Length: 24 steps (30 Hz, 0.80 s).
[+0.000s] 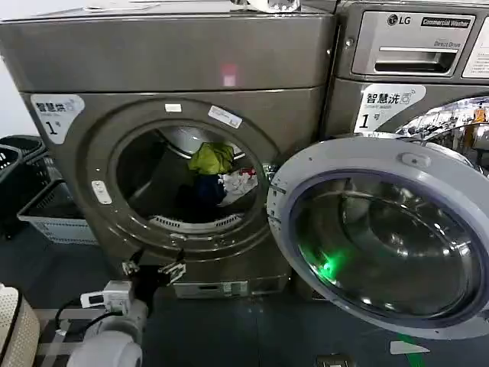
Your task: Grasp the clothes from the dryer.
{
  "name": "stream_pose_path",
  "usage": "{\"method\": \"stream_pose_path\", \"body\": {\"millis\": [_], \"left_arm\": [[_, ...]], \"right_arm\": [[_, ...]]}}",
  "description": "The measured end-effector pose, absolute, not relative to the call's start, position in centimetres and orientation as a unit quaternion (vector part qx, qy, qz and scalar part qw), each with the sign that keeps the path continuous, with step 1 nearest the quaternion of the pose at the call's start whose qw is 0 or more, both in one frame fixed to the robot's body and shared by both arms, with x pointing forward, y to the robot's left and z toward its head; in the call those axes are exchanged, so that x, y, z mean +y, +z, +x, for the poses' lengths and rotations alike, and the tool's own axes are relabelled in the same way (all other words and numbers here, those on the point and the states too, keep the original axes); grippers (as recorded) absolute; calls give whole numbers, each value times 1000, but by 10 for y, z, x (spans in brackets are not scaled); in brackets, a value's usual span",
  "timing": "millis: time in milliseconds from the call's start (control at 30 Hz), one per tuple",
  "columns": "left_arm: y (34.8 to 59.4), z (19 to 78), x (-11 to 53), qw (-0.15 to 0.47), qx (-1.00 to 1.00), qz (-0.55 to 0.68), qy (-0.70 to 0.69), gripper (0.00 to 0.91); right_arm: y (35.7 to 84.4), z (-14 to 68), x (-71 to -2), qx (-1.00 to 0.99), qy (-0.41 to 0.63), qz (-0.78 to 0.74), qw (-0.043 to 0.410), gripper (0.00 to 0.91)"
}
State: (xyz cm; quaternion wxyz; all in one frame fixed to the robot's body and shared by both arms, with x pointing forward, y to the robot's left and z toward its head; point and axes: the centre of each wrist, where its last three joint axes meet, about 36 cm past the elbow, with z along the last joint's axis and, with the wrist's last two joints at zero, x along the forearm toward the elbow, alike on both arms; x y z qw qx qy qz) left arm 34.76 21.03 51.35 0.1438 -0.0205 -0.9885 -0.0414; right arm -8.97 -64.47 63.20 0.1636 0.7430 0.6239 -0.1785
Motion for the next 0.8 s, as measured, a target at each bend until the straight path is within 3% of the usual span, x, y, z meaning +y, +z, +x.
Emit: {"method": "stream_pose_path", "body": {"millis": [800], "left_arm": [[514, 351, 208, 141, -989, -24, -42, 907]], "right_arm": [[637, -89, -645, 625, -181, 741, 168, 907]]}}
